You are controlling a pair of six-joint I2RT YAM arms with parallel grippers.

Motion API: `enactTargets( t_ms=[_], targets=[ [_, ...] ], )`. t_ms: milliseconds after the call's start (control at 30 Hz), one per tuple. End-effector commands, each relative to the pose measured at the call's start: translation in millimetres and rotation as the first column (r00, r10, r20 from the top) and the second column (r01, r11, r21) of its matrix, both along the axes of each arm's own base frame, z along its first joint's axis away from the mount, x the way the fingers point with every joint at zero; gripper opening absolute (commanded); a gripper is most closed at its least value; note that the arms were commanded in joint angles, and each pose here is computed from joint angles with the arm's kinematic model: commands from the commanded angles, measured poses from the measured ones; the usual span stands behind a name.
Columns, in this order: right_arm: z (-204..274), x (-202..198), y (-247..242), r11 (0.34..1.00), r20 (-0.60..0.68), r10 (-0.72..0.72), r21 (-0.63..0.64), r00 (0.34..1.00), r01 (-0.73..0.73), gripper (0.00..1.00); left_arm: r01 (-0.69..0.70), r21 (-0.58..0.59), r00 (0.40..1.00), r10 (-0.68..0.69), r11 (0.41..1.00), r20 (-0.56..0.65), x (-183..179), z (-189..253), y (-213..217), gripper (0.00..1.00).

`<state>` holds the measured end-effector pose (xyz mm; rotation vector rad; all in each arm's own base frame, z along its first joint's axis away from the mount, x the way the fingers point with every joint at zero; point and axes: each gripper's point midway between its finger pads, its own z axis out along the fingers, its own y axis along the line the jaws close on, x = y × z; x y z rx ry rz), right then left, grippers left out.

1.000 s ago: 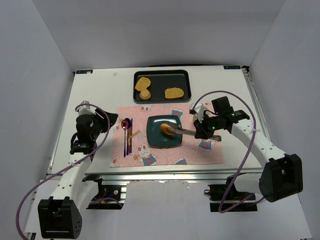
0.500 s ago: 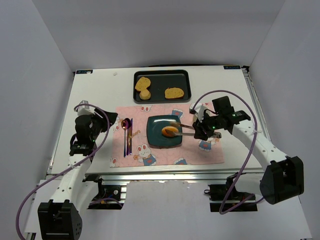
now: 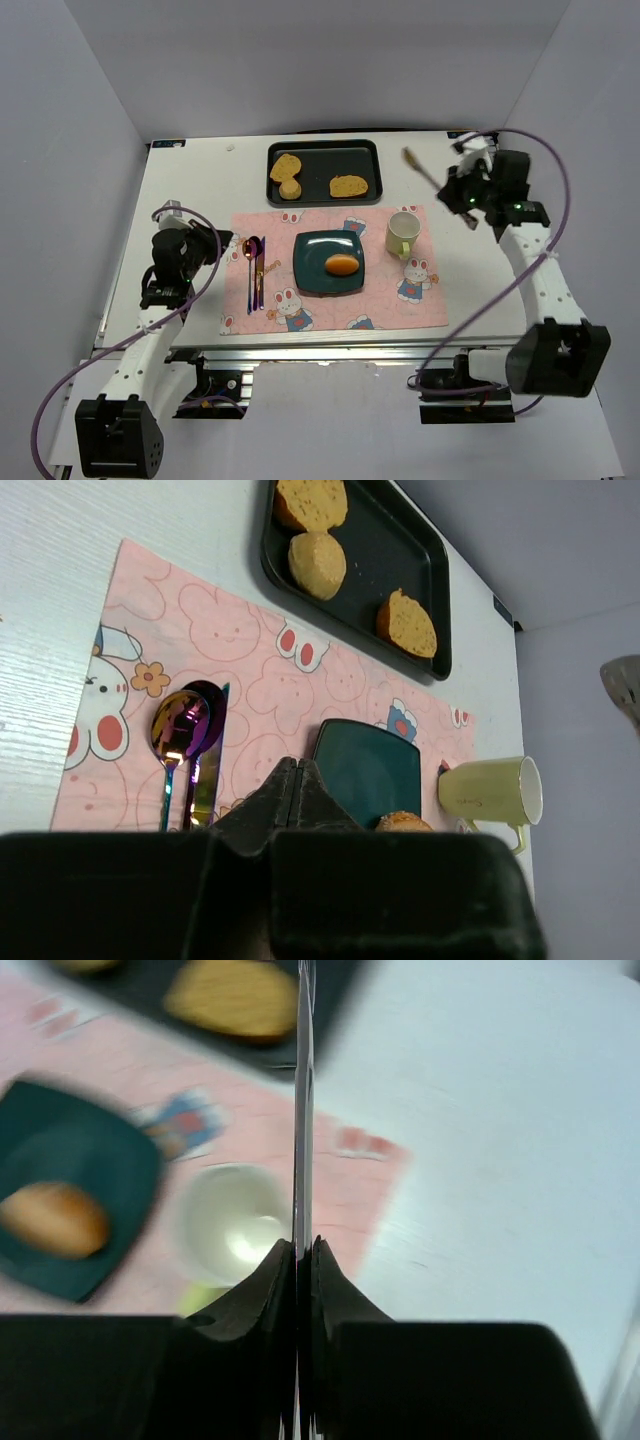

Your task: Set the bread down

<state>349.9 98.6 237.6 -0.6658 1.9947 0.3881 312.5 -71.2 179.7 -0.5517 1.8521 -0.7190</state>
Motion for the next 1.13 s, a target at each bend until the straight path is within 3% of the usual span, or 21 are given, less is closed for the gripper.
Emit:
enactTargets(
  t_ms=[0,67,233,300,367,467,500,633,833,867,900,967,1033,1100],
  targets=[
    [-21,47,-88,0.917,-0.05,-0.396,0.021,0.917,0.397,0.0,0.051,0.014,0.998,-0.052,0.999,0.039,3,15,-10,0.03],
    [-52,53,-119,0.874,-0.084,-0.485,-0.019,0.87,0.486,0.0,0.07,0.02,0.997,-0.071,0.997,0.034,2,12,-15,0.06],
    [-137,41,-139,0.849,-0.158,-0.529,-0.103,0.834,0.519,0.16,0.08,0.025,0.997,-0.081,0.996,0.016,2,4,-21,0.2],
    [-150,43,-144,0.836,-0.153,-0.549,-0.118,0.822,0.537,0.22,0.079,0.03,0.997,-0.079,0.996,0.011,1,3,-20,0.25],
    [-171,38,-148,0.829,-0.186,-0.559,-0.149,0.808,0.54,0.28,0.072,0.039,0.997,-0.072,0.997,0.008,1,4,-19,0.38],
    [-190,33,-151,0.833,-0.218,-0.553,-0.184,0.804,0.522,0.44,0.062,0.049,0.998,-0.063,0.997,0.003,-1,3,-16,0.55],
    [-194,31,-151,0.837,-0.224,-0.546,-0.194,0.807,0.512,0.57,0.06,0.05,0.998,-0.06,0.997,-0.009,-2,0,-16,0.58],
    [-192,25,-152,0.849,-0.223,-0.524,-0.218,0.822,0.482,0.88,0.047,0.051,0.999,-0.047,0.998,-0.001,-4,3,-14,0.66],
    [-125,35,-157,0.842,-0.134,-0.526,-0.219,0.84,0.492,0.89,0.048,0.057,0.999,-0.048,0.997,-0.004,-6,4,-13,0.62],
    [-111,39,-156,0.844,-0.118,-0.523,-0.211,0.844,0.494,0.89,0.047,0.059,0.999,-0.047,0.997,-0.004,-6,4,-13,0.58],
    [-78,50,-155,0.844,-0.053,-0.521,-0.186,0.852,0.504,0.89,0.049,0.062,0.999,-0.049,0.997,0.002,-6,7,-13,0.39],
    [-33,60,-149,0.852,0.03,-0.504,-0.147,0.863,0.503,0.9,0.052,0.067,0.999,-0.053,0.996,0.005,-6,10,-13,0.15],
    [-3,66,-135,0.879,0.084,-0.458,-0.105,0.885,0.465,0.89,0.057,0.067,0.998,-0.058,0.996,0.011,-6,13,-13,0.1],
    [33,68,-100,0.932,0.148,-0.351,-0.039,0.925,0.36,0.89,0.057,0.069,0.998,-0.058,0.996,0.016,-6,14,-13,0.13]
  ],
)
